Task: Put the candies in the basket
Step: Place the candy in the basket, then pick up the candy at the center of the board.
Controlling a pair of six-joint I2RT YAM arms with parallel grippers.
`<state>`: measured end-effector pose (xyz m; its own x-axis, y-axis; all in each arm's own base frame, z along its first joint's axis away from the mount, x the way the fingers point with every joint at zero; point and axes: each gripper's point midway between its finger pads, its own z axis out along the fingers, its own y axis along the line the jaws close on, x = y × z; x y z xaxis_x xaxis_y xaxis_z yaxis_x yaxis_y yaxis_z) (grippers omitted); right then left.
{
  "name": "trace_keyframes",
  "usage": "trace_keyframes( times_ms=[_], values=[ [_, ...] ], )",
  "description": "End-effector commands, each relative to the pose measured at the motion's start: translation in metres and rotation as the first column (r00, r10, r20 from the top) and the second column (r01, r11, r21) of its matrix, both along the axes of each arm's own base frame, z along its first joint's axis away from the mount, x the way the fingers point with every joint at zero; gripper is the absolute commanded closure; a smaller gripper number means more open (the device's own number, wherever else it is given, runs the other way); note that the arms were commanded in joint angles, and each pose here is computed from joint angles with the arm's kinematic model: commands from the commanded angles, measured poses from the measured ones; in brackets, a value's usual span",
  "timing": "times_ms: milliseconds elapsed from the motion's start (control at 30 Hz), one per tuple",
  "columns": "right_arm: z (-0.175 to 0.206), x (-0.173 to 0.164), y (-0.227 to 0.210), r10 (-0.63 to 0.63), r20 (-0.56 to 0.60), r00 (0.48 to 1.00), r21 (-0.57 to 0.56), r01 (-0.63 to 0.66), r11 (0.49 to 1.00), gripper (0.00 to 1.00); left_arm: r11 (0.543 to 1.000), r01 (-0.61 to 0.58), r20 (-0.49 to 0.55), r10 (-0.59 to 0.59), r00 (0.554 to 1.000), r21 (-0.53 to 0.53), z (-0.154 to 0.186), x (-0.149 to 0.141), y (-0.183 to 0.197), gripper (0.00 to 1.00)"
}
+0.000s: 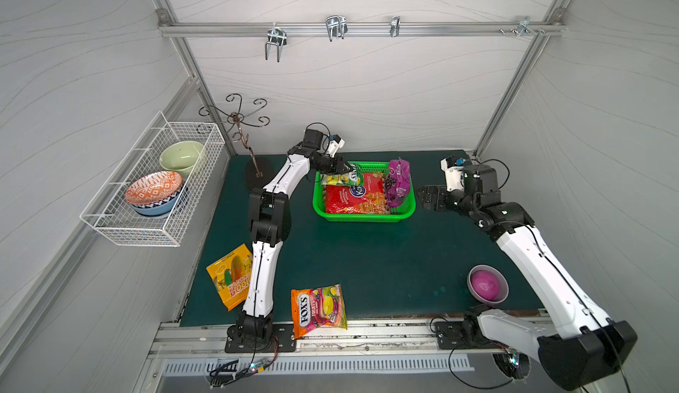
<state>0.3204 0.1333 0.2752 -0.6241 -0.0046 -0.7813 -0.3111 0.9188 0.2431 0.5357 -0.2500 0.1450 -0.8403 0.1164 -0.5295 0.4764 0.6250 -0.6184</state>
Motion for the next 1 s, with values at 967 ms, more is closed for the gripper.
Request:
trace_keyframes(
  times_ms=[967],
  values=[
    [-0.099, -0.177, 0.196, 0.991, 0.137, 0.005, -0.555, -0.828, 0.081, 0.01, 0.991, 0.116, 0.187, -0.127, 0.974, 0.069, 0.141, -0.146, 0.077, 0.43]
  ],
)
